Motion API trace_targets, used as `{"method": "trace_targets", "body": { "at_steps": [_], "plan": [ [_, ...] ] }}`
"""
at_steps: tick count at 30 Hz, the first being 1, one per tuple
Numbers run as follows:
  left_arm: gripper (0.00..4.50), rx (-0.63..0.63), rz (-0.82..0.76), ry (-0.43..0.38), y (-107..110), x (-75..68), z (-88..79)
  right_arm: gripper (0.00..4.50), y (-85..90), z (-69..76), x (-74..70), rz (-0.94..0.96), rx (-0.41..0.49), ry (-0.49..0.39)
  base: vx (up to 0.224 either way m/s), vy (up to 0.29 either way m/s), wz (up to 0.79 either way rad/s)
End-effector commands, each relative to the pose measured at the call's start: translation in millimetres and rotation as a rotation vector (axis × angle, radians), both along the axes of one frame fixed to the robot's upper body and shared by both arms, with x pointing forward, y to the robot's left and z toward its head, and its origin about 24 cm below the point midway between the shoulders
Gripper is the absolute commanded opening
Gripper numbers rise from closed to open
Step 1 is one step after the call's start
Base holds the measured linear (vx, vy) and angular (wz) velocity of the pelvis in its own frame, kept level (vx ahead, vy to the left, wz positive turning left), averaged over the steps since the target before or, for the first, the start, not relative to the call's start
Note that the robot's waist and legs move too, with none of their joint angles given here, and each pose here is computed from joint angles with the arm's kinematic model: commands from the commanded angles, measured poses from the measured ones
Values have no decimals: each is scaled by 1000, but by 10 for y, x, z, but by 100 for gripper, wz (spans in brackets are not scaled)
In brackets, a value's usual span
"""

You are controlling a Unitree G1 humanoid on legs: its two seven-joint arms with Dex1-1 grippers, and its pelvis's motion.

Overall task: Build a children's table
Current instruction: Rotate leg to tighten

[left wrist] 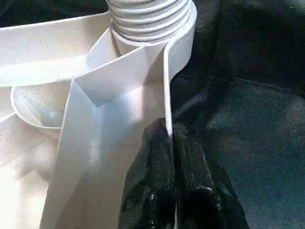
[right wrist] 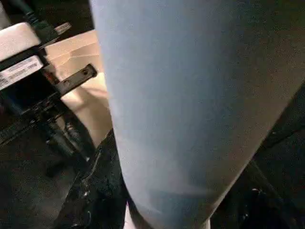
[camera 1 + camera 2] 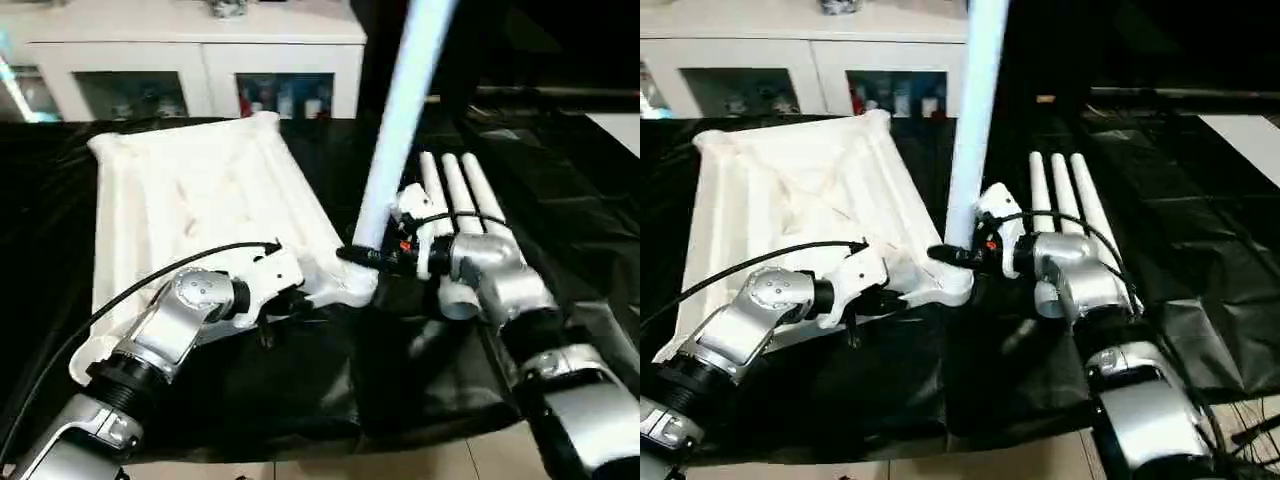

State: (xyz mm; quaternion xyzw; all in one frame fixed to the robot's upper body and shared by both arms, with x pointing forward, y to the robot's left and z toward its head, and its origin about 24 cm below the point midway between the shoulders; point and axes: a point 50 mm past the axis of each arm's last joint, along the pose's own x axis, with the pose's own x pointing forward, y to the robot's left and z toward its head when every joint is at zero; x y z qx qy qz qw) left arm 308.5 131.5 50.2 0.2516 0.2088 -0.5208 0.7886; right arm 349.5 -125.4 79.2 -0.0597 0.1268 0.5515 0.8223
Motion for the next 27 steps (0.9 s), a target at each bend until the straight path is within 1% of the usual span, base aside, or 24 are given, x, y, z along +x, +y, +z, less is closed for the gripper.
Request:
{"method": "trace_targets", "body": {
  "at_steps": [1,4,5,7,9,12,14,17,24,27],
  "plan": [
    [0,80,31,35,154,-48,-108,184,-195,-456,-194,6,-152,239,0,0,0],
    [0,80,28,37,152,-57,-114,184,-187,-460,-182,1,-151,243,0,0,0],
    [0,82,24,37,146,-65,-118,184,-194,-483,-157,-38,-166,225,0,0,0],
    [0,83,24,37,145,-66,-119,184,-195,-486,-154,-43,-167,223,0,0,0],
    [0,84,17,38,134,-74,-121,184,-199,-530,-146,-87,-176,214,0,0,0],
    [0,84,13,40,125,-76,-121,184,-202,-590,-168,-104,-187,226,0,0,0],
    [0,85,7,45,122,-77,-120,184,-193,-672,-218,-100,-199,251,0,0,0],
    [0,88,3,50,134,-74,-115,184,-176,-728,-246,-100,-210,264,0,0,0],
    [0,101,-11,67,171,-81,-106,184,-149,-739,-219,-139,-206,257,0,0,0],
    [0,110,-6,78,180,-79,-113,184,-134,-741,-187,-193,-211,244,0,0,0]
  ]
}}
